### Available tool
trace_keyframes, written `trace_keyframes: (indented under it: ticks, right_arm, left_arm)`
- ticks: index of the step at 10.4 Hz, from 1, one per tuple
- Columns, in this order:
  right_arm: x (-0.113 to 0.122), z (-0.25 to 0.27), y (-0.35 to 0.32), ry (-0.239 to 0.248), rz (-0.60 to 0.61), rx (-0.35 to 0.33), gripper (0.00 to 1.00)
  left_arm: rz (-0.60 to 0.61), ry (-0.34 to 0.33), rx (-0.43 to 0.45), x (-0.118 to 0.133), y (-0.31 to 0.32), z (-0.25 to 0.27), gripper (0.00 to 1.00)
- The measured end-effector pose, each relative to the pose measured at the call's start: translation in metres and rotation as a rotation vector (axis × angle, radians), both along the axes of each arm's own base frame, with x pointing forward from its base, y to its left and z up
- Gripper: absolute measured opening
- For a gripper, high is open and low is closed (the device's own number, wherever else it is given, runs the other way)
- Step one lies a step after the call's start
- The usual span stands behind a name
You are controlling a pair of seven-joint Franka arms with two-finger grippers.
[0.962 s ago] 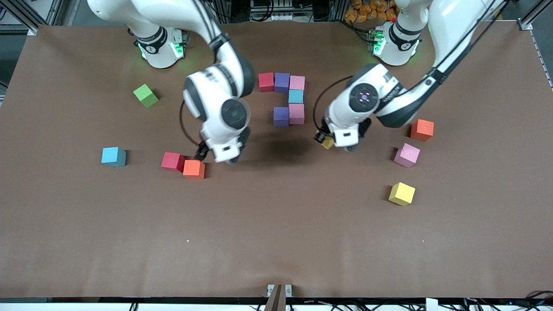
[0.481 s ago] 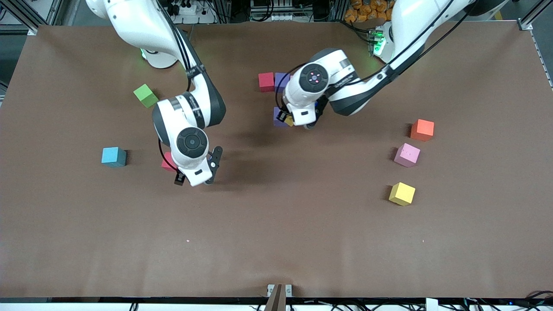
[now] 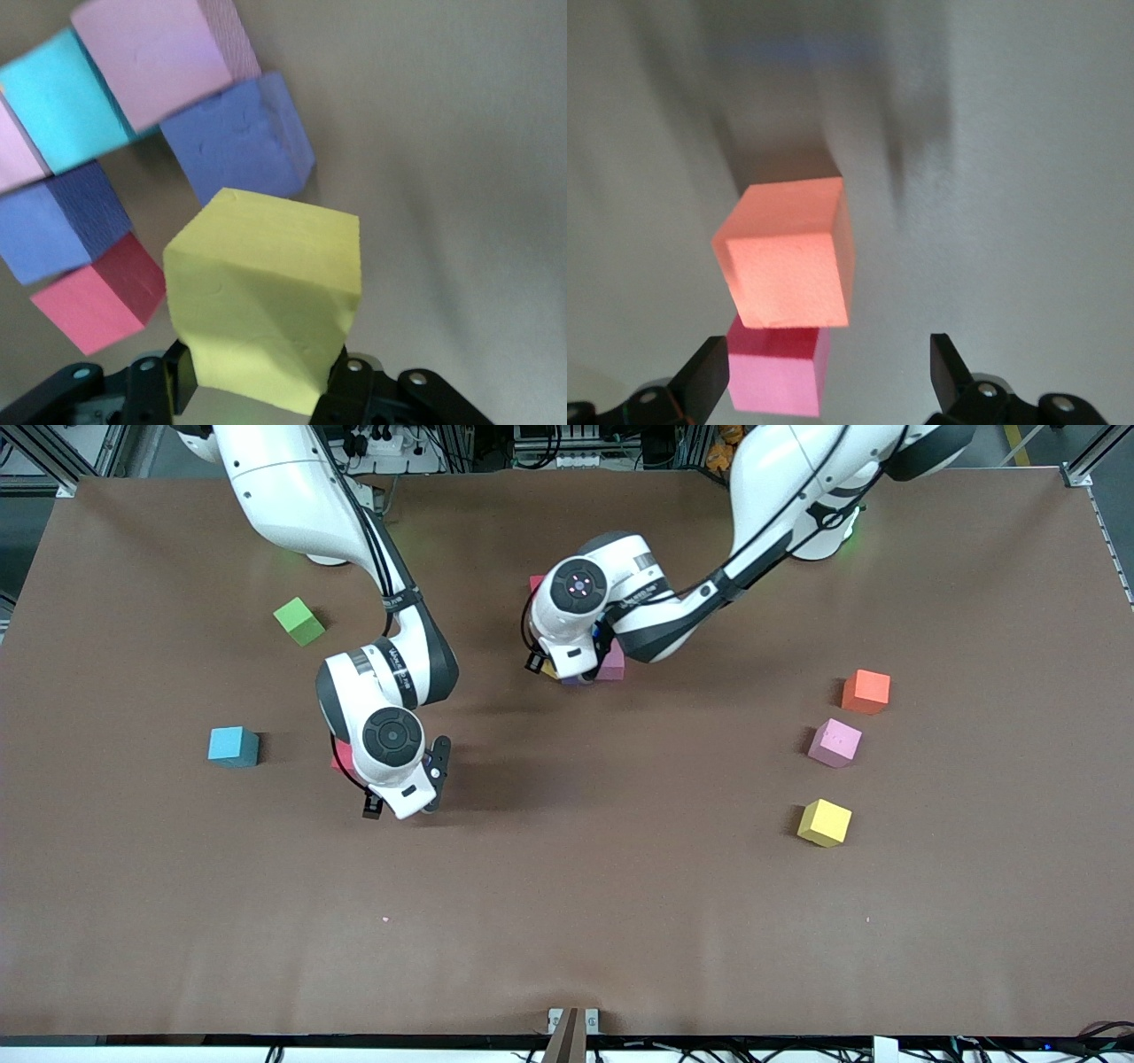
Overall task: Form number 2 with 11 blocks
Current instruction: 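Grasp the orange cube with the right gripper while the left gripper carries yellow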
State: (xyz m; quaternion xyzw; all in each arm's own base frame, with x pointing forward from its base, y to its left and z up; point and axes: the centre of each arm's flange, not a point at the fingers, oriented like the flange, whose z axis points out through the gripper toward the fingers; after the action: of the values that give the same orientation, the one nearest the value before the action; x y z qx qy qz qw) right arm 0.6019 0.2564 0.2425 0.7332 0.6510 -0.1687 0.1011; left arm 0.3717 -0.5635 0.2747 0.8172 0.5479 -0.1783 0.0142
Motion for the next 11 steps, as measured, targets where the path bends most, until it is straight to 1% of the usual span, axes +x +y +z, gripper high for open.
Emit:
trace_keyframes:
  ticks: [2,4,6,8,9,10,11]
  right_arm:
    - [-0.013,-0.021,0.006,-0.007,0.03,0.019,1.0]
    - [-0.028,-0.039,0.014,-0.012,0.063,0.032,1.0]
    - [-0.031,-0.04,0.016,-0.009,0.076,0.034,1.0]
    - [-0.033,-0.039,0.012,-0.004,0.089,0.039,0.98]
    - [-0.034,-0.041,0.009,0.002,0.104,0.042,0.94]
    - [-0.033,-0.044,0.003,0.001,0.118,0.049,0.87]
    - [-0.033,-0.049,-0.004,-0.002,0.127,0.056,0.85]
  left_arm:
    - [0.039,-0.02,-0.011,-0.006,-0.016,0.006,0.56]
    - [0.104,-0.029,0.003,-0.009,-0.022,-0.001,0.56]
    - [0.177,-0.029,0.029,-0.014,-0.026,-0.01,0.56]
    - [0.274,-0.009,0.057,-0.021,-0.031,-0.012,0.56]
    - [0.33,0.002,0.066,-0.02,-0.032,-0.011,0.56]
    - [0.379,0.007,0.072,-0.015,-0.031,-0.009,0.56]
    - [0.417,0.009,0.08,-0.01,-0.029,-0.01,0.56]
